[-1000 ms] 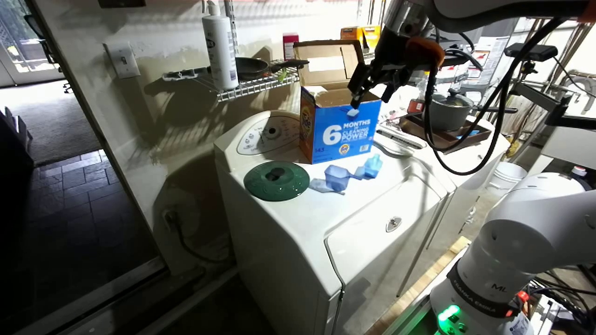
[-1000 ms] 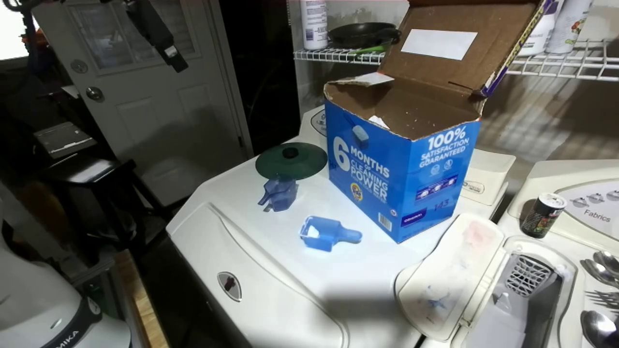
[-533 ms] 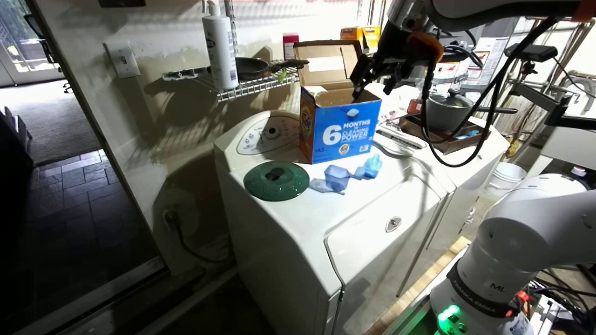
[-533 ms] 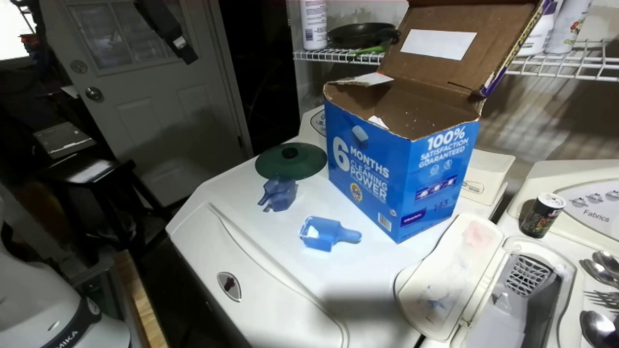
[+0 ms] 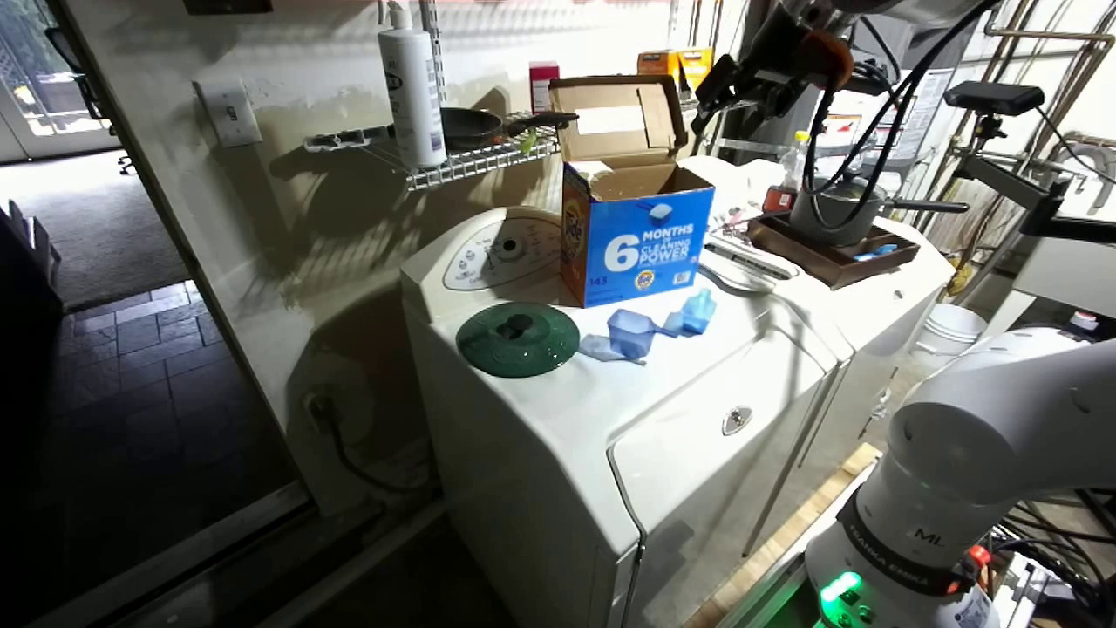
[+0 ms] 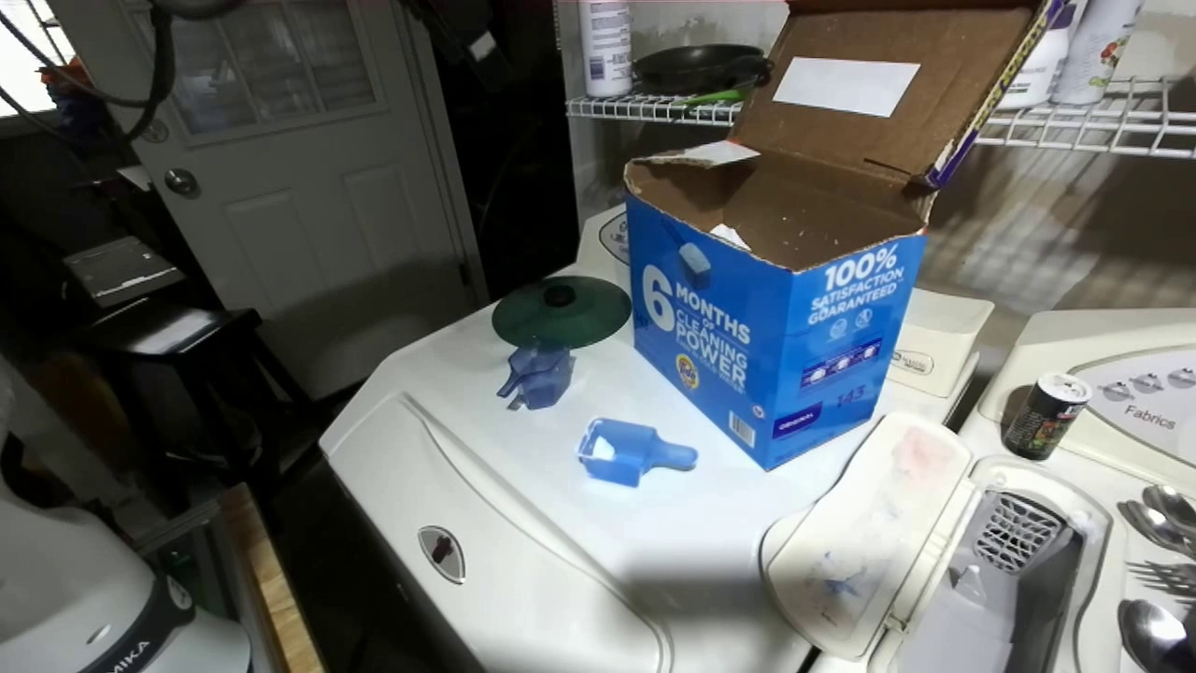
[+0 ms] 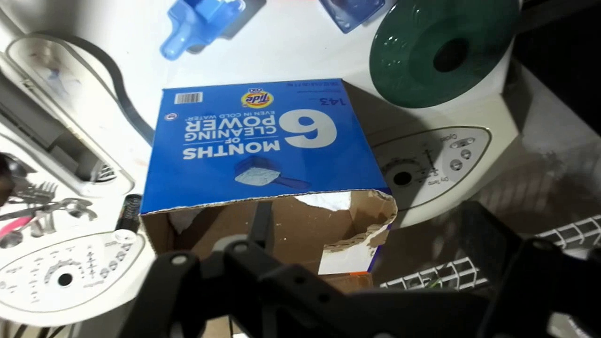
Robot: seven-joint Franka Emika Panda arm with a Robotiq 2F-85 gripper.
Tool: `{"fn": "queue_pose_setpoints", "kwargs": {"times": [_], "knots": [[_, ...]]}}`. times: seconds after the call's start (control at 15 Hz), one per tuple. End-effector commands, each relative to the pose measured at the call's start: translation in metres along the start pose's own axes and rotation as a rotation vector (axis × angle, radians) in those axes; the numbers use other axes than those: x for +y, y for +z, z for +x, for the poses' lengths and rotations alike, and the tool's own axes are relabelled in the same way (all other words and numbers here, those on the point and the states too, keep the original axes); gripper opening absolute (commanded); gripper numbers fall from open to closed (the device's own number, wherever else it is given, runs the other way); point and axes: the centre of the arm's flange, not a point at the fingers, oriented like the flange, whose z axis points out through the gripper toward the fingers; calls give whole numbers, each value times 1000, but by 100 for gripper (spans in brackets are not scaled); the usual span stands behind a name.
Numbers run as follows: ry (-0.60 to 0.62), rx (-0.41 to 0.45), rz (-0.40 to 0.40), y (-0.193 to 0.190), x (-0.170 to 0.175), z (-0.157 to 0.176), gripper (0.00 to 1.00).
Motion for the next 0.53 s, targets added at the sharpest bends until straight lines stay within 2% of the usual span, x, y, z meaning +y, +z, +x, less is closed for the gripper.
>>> {"fn": "queue_pose_setpoints", "kwargs": {"times": [0.0, 0.2, 0.47], "knots": [[-47, -76, 175, 15, 27, 24, 100], [-48, -173, 291, 26, 55, 25, 100], [-24, -275, 364, 37, 91, 14, 100]]}}
